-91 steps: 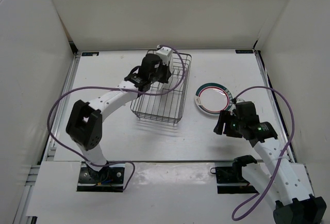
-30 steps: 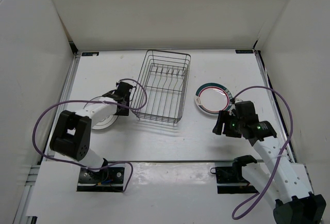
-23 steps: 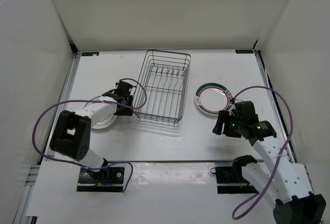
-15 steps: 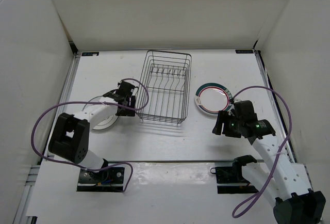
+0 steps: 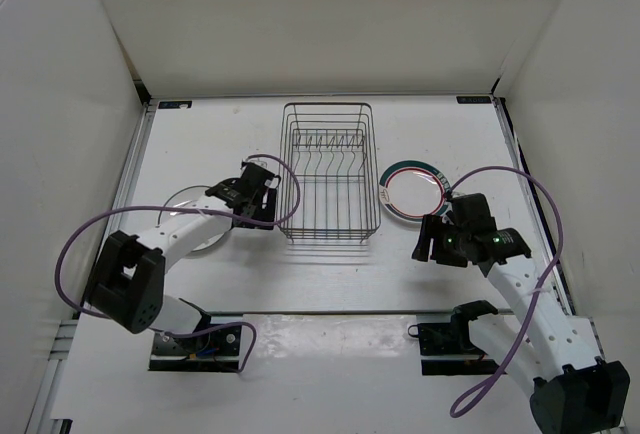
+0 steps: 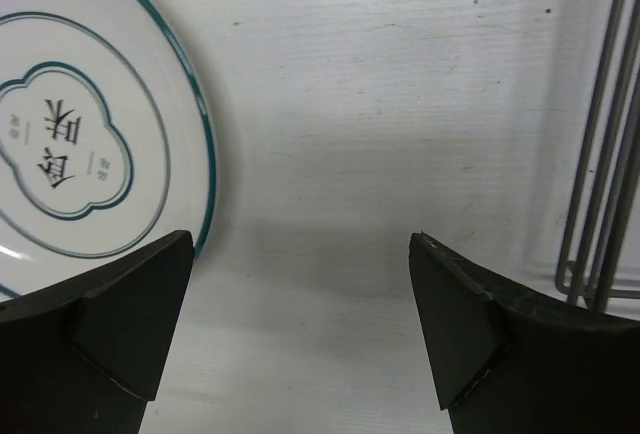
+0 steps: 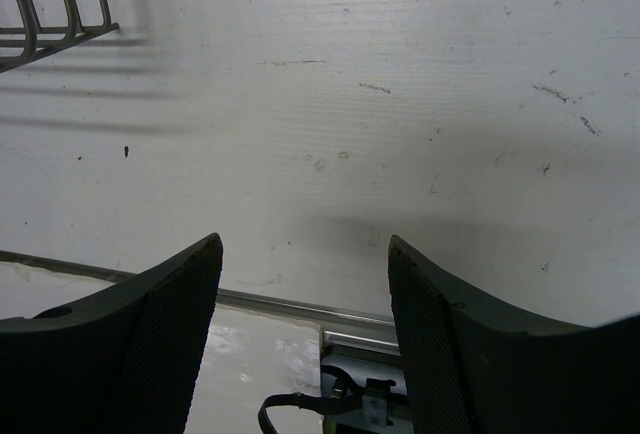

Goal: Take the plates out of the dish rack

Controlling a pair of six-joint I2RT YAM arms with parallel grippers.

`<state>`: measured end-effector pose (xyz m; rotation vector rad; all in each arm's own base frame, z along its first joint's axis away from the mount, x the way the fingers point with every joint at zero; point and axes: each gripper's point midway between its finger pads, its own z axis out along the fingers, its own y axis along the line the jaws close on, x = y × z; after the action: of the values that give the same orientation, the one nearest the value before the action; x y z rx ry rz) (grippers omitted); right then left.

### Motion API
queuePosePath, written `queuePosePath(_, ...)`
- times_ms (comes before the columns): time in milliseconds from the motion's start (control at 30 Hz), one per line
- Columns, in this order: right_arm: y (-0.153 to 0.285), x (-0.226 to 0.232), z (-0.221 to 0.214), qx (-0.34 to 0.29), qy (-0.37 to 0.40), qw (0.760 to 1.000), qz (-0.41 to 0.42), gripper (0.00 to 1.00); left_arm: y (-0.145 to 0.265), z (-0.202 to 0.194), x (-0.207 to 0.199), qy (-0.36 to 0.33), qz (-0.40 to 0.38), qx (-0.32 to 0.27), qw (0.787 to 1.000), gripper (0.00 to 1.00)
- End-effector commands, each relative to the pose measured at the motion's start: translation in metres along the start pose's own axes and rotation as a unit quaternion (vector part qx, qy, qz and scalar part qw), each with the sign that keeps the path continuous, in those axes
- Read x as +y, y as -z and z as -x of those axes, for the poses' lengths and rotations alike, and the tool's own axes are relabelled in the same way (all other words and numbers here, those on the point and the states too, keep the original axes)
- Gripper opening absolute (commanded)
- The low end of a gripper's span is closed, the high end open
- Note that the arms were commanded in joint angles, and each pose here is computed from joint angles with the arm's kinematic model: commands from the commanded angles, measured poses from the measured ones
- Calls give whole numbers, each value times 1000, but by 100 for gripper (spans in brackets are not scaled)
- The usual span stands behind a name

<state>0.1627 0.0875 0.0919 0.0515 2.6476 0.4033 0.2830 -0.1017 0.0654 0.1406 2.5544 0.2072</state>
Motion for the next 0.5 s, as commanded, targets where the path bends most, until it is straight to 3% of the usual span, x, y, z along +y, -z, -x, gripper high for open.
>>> queuePosePath(0,0,0,4,-7,7,1000,-2,70,20,20,15,12,25,-35,999,100)
queuePosePath(200,4,1,4,-9,10,1000,1,70,58,38,41,14,55,-86,995,100)
queuePosePath(367,6,2,5,-16,13,1000,4,70,127,66,29,2,-59,-200,978,100)
queuePosePath(467,5,1,6,-23,14,1000,4,72,154,55,36,9,-88,-210,974,100)
